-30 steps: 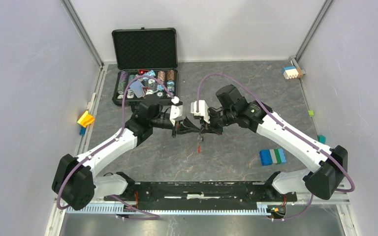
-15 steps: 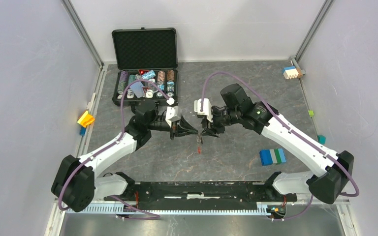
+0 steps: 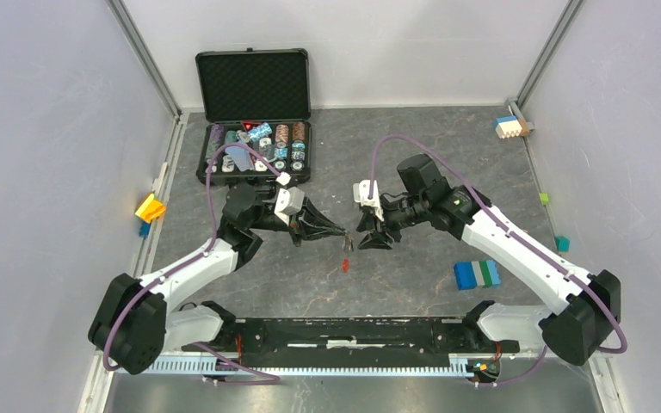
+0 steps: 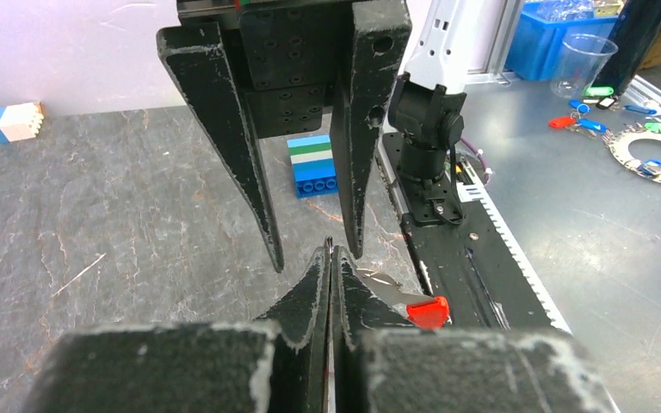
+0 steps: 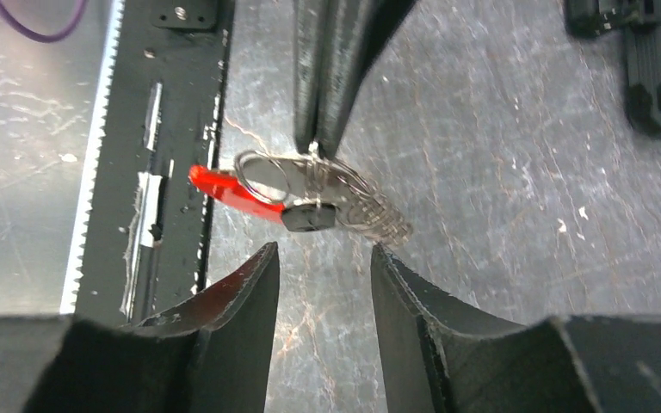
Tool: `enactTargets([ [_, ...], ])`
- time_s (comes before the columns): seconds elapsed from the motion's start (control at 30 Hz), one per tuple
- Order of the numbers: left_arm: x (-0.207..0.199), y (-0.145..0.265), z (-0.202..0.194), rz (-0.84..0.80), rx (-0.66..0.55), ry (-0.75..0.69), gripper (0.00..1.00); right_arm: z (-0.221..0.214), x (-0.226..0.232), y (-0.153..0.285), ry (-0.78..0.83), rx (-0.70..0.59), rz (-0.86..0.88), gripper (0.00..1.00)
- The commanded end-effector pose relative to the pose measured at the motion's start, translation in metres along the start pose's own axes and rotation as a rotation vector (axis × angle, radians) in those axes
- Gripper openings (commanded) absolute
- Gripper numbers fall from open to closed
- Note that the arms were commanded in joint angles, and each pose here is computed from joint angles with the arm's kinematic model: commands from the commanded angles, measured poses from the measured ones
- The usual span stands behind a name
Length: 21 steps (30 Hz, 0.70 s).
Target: Put the keys on the keyring
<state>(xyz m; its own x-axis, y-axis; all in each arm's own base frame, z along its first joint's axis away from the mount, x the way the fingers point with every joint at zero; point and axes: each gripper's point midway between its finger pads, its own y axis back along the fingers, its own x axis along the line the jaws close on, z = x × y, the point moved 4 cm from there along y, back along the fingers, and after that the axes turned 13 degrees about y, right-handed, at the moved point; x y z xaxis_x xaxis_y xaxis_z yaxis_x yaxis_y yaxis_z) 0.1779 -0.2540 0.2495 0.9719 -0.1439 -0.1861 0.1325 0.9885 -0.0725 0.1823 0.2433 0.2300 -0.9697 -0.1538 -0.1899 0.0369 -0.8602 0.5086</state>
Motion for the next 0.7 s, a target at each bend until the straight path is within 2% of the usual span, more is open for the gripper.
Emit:
enactTargets([
  [0.0,-0.006,0.000,0.010,-0.029,-0.030,-0.038,0.02,0.025,0.003,0.001,0.074,-0.134,0.051,0.48],
  [0.23,-0.006,0.001,0.005,-0.025,-0.022,-0.038,0.02,0.032,0.000,0.002,0.083,-0.155,0.052,0.47],
  [0.67,-0.008,0.002,0.003,-0.031,-0.014,-0.038,0.02,0.034,-0.009,-0.004,0.053,-0.157,0.042,0.24],
])
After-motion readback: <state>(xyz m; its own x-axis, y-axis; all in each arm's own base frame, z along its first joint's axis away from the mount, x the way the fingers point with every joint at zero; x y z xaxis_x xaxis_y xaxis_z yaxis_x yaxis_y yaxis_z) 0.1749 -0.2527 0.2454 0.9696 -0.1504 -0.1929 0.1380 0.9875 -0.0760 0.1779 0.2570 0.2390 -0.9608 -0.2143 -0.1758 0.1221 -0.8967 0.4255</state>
